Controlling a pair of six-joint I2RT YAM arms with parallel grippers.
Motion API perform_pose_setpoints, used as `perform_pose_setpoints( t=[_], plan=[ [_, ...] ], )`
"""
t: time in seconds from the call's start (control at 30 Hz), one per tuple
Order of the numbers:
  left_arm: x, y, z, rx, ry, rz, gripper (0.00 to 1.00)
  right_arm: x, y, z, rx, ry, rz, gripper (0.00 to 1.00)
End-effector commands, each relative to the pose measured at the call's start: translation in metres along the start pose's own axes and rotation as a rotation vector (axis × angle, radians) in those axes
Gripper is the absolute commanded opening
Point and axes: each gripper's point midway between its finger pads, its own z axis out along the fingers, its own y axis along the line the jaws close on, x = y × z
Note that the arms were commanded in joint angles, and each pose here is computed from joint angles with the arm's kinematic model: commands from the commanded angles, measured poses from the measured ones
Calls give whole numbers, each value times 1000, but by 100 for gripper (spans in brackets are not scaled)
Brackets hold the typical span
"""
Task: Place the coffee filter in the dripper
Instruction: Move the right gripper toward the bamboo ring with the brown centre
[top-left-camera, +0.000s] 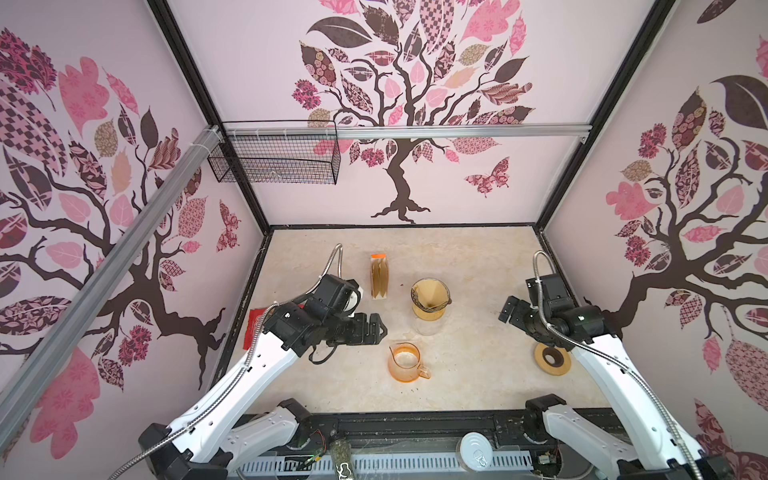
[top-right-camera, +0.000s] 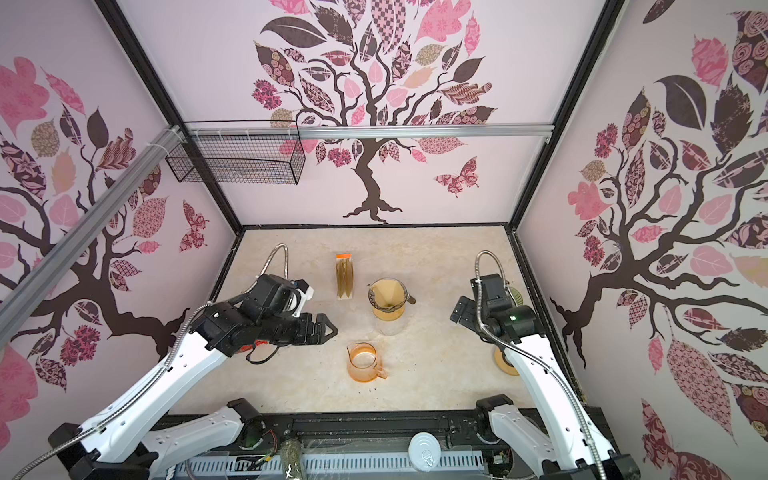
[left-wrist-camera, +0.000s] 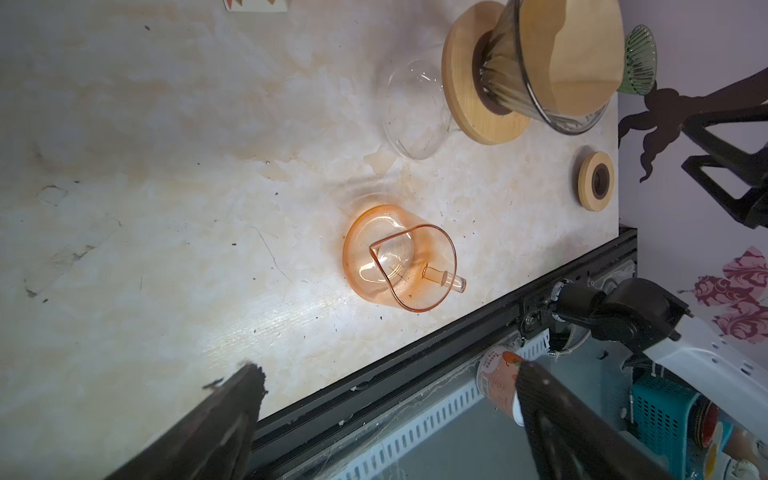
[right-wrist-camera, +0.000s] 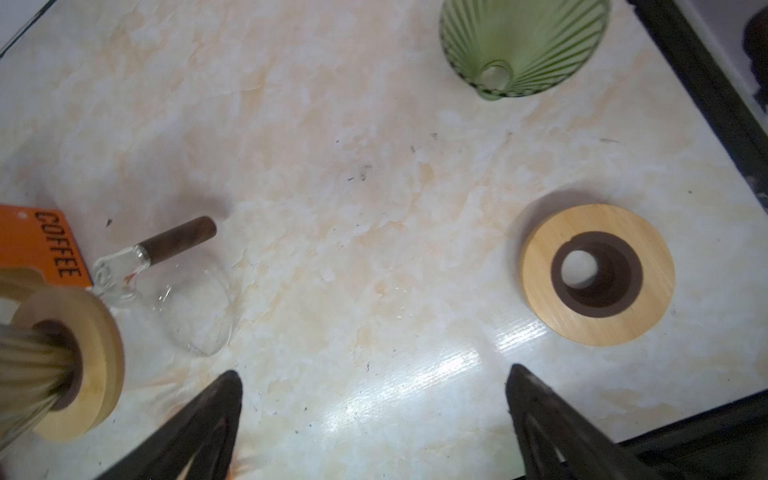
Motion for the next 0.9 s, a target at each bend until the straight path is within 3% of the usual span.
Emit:
perform_pose_setpoints(
  t=[0.0,0.33,0.57,0.87],
  plan=[
    [15,-3,-5,75,-14,27,98,7,-32,2,78,-7,105,100],
    [49,0,4,119,80,24,98,26,-89,16,227,-32,350,100],
    [35,0,-7,80,29,55,98,23,-115,28,241,-15,562,100],
    [30,-1,-7,2,57,128,98,41,-135,52,319,-21,749,100]
  ],
)
